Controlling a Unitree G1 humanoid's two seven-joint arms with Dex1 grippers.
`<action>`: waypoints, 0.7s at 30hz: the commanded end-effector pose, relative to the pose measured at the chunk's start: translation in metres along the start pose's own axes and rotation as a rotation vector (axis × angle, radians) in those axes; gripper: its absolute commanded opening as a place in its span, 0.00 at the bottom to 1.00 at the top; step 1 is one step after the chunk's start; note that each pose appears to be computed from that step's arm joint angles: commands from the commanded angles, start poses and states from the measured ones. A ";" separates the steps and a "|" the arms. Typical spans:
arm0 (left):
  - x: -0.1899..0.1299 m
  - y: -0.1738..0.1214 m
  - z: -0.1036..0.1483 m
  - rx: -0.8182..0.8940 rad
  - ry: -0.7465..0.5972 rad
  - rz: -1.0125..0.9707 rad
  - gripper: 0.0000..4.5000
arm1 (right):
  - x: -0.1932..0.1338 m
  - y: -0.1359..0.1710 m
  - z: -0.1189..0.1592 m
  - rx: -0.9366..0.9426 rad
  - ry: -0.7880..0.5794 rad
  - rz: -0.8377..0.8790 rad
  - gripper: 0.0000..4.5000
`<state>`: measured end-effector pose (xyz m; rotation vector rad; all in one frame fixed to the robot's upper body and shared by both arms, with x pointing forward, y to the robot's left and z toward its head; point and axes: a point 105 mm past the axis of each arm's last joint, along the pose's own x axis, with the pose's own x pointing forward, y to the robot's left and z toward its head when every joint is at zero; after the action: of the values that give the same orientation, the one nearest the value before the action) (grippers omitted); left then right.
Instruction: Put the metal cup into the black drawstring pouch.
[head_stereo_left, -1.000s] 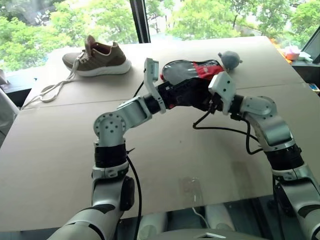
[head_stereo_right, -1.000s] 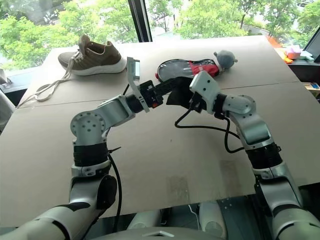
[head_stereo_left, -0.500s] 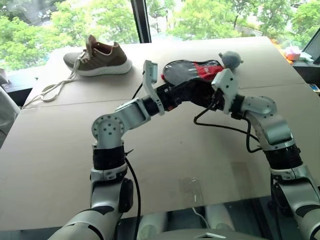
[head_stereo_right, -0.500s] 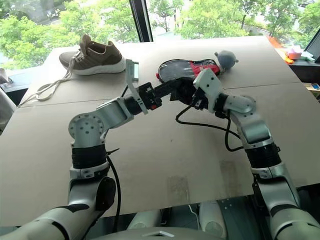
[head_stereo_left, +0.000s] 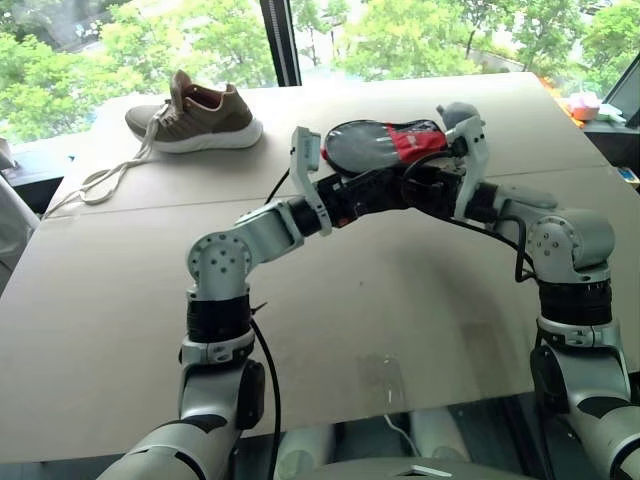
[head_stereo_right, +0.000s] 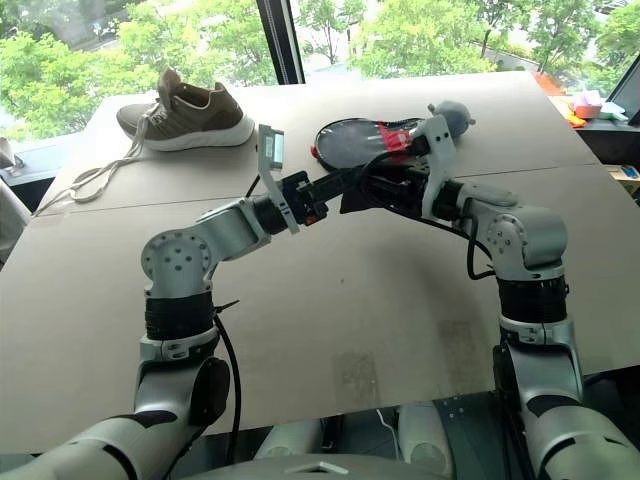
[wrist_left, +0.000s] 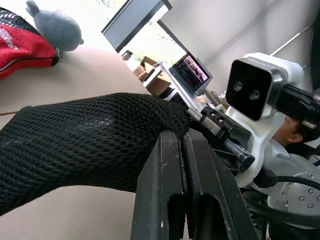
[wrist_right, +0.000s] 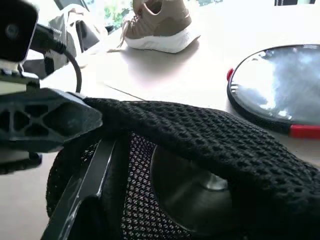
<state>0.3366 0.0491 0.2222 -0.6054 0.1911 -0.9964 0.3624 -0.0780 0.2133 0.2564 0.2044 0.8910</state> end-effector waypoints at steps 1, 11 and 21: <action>-0.005 -0.002 0.002 0.030 -0.008 0.008 0.00 | -0.017 -0.019 0.027 0.290 -0.126 -0.107 0.64; -0.006 0.006 0.005 0.020 -0.023 0.042 0.00 | -0.026 0.009 0.018 -0.004 0.004 -0.090 0.64; -0.003 0.008 0.008 0.009 -0.035 0.059 0.00 | -0.028 0.033 -0.024 -1.182 0.190 0.186 0.64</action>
<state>0.3433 0.0553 0.2098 -0.6099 0.2290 -0.9263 0.3193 -0.0811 0.1925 -0.8009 -0.0779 1.0543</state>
